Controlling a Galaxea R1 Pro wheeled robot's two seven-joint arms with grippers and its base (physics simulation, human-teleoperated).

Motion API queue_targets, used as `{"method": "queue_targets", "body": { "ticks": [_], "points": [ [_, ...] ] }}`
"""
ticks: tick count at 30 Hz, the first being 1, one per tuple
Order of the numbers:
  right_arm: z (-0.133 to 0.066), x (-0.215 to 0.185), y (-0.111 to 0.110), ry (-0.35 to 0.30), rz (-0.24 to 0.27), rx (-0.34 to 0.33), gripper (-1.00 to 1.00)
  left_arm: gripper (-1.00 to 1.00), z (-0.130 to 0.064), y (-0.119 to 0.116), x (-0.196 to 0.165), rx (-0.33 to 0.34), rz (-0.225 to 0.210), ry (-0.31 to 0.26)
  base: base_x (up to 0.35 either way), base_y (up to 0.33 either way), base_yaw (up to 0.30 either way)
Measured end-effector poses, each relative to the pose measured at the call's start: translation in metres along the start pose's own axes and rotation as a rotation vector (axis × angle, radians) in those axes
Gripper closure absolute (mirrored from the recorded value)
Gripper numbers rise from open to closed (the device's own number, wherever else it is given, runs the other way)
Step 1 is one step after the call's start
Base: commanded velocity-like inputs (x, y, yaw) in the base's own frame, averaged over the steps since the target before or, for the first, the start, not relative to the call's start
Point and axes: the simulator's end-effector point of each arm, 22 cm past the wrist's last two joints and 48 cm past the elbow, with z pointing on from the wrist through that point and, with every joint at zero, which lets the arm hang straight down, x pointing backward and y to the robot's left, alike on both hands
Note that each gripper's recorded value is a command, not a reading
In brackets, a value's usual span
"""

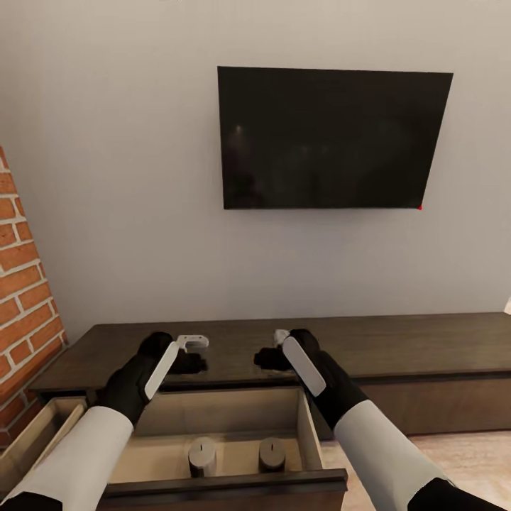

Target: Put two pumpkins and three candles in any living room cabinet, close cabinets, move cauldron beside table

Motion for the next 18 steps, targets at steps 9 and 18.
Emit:
{"method": "queue_targets", "body": {
  "ticks": [9,18],
  "points": [
    [-0.067,-0.051,0.040,-0.183,-0.015,-0.113,-1.00,-1.00,-0.127,-0.029,-0.117,0.057,0.049,-0.397,0.000,0.000,0.000],
    [-0.083,-0.068,0.041,-0.196,-0.013,-0.115,-1.00,-1.00,-0.161,-0.035,-0.133,0.074,0.054,-0.455,0.000,0.000,-0.051]
  ]
}}
